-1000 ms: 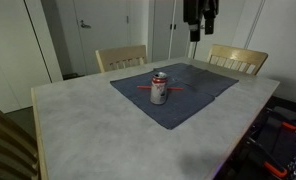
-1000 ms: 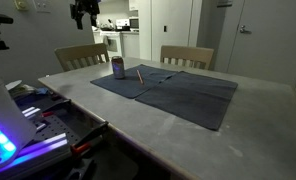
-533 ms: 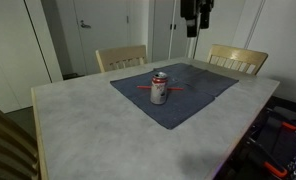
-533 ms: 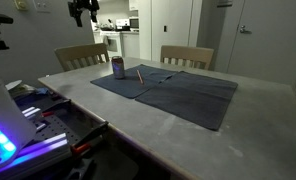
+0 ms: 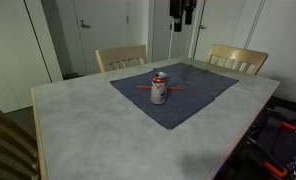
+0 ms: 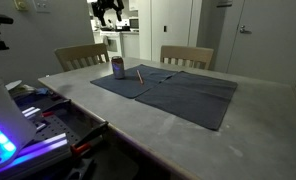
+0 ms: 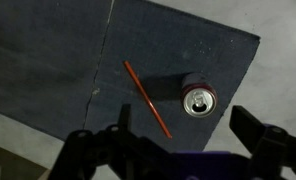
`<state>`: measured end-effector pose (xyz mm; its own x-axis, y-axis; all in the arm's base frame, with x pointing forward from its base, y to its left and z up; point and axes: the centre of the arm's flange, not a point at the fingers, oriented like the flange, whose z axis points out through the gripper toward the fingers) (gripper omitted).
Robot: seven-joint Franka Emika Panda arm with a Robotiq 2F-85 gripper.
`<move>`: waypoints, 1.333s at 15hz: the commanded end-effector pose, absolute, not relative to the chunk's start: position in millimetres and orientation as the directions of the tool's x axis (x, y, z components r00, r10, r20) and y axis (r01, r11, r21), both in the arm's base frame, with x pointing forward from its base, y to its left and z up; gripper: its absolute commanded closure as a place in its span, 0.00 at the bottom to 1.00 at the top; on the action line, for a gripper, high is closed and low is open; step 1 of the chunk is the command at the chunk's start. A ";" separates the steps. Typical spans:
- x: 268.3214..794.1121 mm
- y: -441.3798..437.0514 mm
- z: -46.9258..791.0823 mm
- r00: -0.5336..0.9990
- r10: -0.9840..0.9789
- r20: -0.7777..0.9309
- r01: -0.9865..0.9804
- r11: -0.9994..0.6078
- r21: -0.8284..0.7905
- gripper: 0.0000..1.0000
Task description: Move the can to the right
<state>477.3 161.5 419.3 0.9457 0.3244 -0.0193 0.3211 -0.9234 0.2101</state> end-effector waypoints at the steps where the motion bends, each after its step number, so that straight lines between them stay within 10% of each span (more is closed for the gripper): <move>1: 531.8 160.2 398.4 0.916 0.400 0.016 0.396 -0.912 0.108 0.00; 20: 572.7 175.8 274.9 0.924 0.317 -0.214 0.302 -0.948 -0.102 0.00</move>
<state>561.2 175.0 284.1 0.9236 0.3446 -0.1682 0.3340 -0.9384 -0.0884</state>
